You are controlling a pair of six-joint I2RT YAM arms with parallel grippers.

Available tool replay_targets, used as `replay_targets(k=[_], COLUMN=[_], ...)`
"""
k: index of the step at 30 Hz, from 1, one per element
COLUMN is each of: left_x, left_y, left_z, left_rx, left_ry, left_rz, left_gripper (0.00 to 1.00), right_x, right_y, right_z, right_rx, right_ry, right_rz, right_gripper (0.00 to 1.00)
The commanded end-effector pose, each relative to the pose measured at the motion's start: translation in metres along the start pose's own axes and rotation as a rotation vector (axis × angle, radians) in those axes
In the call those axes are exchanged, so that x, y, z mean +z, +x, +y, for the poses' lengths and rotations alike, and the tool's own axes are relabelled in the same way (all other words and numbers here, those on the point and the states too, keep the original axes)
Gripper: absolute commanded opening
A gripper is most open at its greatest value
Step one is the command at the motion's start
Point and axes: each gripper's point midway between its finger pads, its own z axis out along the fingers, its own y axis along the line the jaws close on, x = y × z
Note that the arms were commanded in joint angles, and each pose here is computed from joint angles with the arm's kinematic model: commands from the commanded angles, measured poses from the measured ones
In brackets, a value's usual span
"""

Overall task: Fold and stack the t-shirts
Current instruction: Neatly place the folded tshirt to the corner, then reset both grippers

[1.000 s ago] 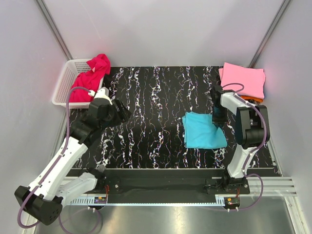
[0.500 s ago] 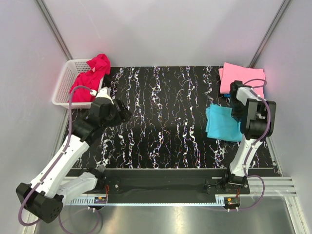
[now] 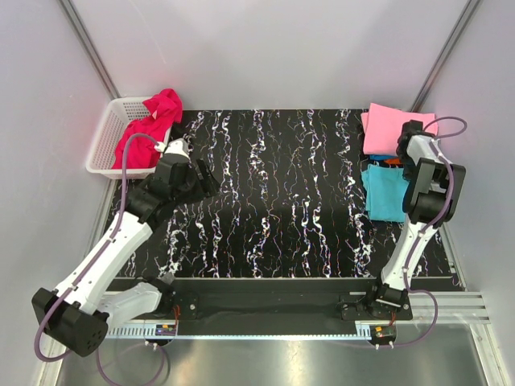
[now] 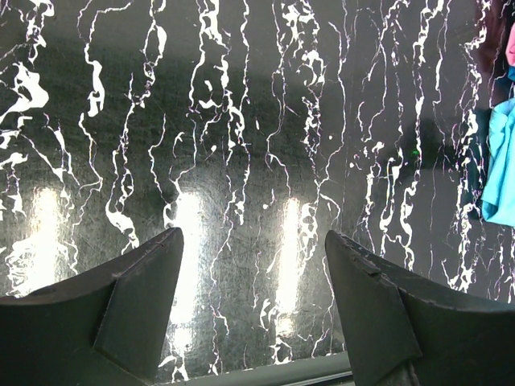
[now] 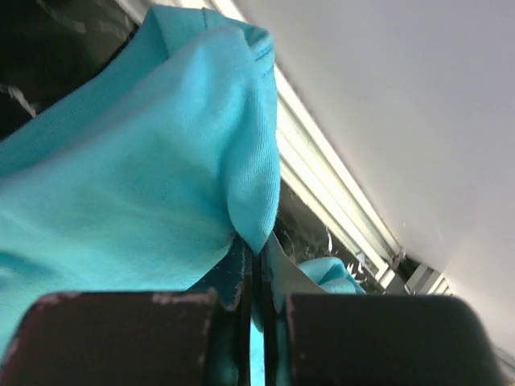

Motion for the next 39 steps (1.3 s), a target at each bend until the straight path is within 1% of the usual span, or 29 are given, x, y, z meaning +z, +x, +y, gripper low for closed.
replay_targets(k=[1,5,6,13,17,20,21,24,26,29,34,39], left_x=[-0.009,-0.014,-0.014,-0.010,-0.008,-0.007,-0.007,-0.006,-0.006,-0.007,-0.008,-0.011], left_y=[-0.026,-0.030,-0.030,-0.028,-0.025,-0.022,-0.021,-0.018,-0.017,-0.016,-0.015,-0.012], left_z=[-0.016,-0.016,-0.016,-0.018,-0.015,-0.013,-0.013,-0.010,-0.010,-0.009,-0.008,-0.006], left_rx=[0.021,0.033,0.035,0.029,0.026,0.024,0.025,0.022,0.021,0.021,0.020,0.014], left_ry=[0.048,0.046,0.045,0.045,0.037,0.030,0.031,0.026,0.027,0.030,0.028,0.031], left_rz=[-0.071,-0.080,-0.079,-0.060,-0.053,-0.049,-0.046,-0.044,-0.040,-0.041,-0.044,-0.046], left_gripper=[0.77,0.77,0.77,0.77,0.77,0.77,0.77,0.78,0.78,0.78,0.78,0.78], right_x=[0.005,0.019,0.024,0.027,0.028,0.025,0.023,0.015,0.007,-0.011,-0.057,-0.079], right_y=[-0.025,-0.025,-0.023,-0.036,-0.040,-0.042,-0.043,-0.048,-0.052,-0.061,-0.076,-0.079], right_z=[-0.019,-0.041,-0.046,-0.051,-0.044,-0.035,-0.032,-0.030,-0.034,-0.044,-0.044,-0.043], right_rx=[0.045,0.060,0.078,0.142,0.168,0.201,0.211,0.225,0.239,0.271,0.246,0.235], right_ry=[0.091,0.228,0.237,0.217,0.181,0.113,0.089,0.045,0.036,0.040,0.039,0.021], right_rz=[-0.056,-0.071,-0.066,-0.089,-0.093,-0.091,-0.094,-0.106,-0.122,-0.164,-0.268,-0.309], right_gripper=[0.00,0.00,0.00,0.00,0.00,0.18,0.35,0.58,0.61,0.61,0.62,0.62])
